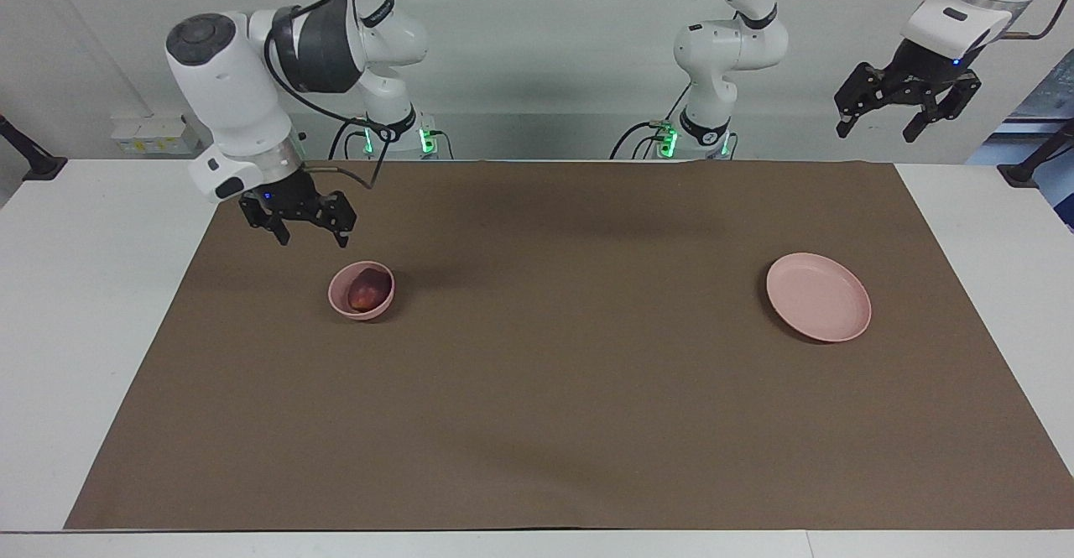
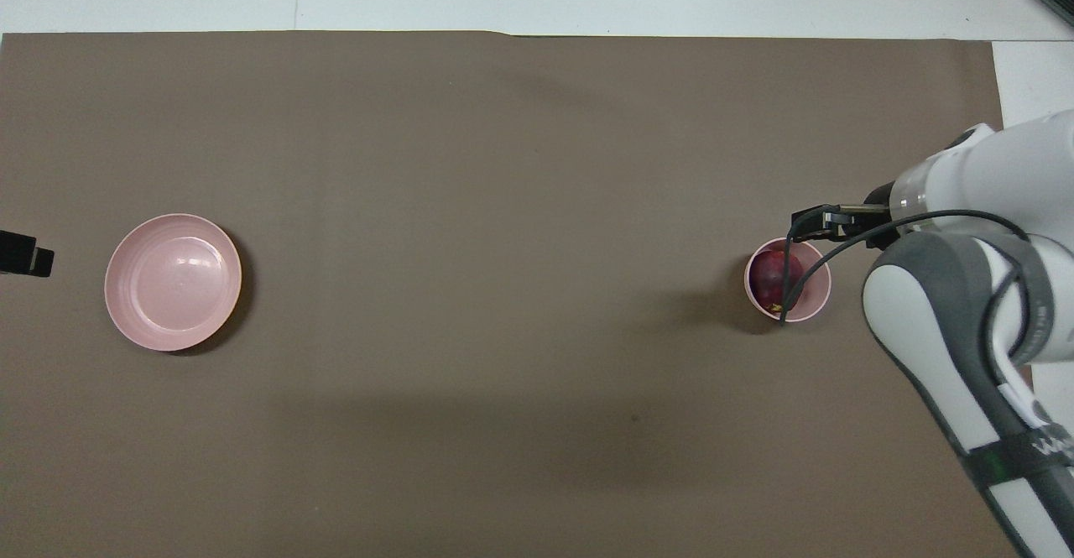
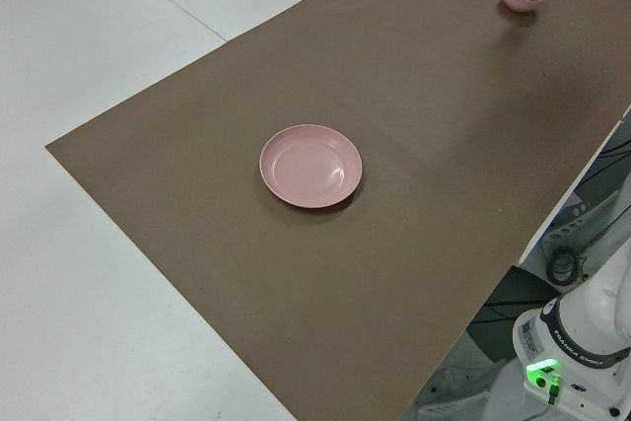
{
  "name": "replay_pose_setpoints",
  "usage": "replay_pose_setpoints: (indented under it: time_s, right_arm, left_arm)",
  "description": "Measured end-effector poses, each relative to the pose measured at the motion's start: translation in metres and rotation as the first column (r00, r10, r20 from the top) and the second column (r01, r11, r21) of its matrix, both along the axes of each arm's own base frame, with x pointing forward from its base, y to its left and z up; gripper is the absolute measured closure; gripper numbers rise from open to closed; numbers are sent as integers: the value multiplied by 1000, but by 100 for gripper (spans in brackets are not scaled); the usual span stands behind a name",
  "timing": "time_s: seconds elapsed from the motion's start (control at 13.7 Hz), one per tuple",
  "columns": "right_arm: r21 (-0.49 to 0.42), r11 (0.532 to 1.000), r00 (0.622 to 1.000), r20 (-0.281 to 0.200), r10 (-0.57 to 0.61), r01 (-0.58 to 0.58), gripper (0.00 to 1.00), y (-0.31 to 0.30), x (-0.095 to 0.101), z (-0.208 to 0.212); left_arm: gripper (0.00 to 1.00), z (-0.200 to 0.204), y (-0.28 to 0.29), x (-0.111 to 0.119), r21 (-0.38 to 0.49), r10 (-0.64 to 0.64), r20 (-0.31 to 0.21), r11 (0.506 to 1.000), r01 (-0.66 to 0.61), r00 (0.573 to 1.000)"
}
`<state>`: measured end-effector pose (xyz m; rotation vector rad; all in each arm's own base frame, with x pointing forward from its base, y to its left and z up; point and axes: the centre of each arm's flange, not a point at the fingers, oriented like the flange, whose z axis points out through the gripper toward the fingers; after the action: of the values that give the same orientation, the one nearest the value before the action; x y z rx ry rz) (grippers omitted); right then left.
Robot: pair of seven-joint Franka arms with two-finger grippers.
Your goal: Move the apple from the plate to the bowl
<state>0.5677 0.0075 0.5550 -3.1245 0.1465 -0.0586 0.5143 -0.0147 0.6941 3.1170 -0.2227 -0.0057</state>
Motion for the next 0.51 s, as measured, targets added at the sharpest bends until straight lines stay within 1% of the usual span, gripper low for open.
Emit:
replay_pose_setpoints:
  time_s: [0.07,0.15,0.29,0.51]
  right_arm:
    - [0,1000,1000,10,-10,10,0,-6,-6,16]
    - [0,1000,1000,9,-23,23,0,-13,-14,28]
    - [2,999,999,-19,-47,47,0,-26,-30,43]
    - [4,998,996,-68,-56,56,0,-28,-39,62]
  left_arm:
    - [0,0,0,0,0,0,0,1000,0,1000]
    - [0,0,0,0,0,0,1,1000,0,1000]
    - [0,0,0,0,0,0,1,1000,0,1000]
    - [0,0,-1,0,0,-2,1,1000,2,1000]
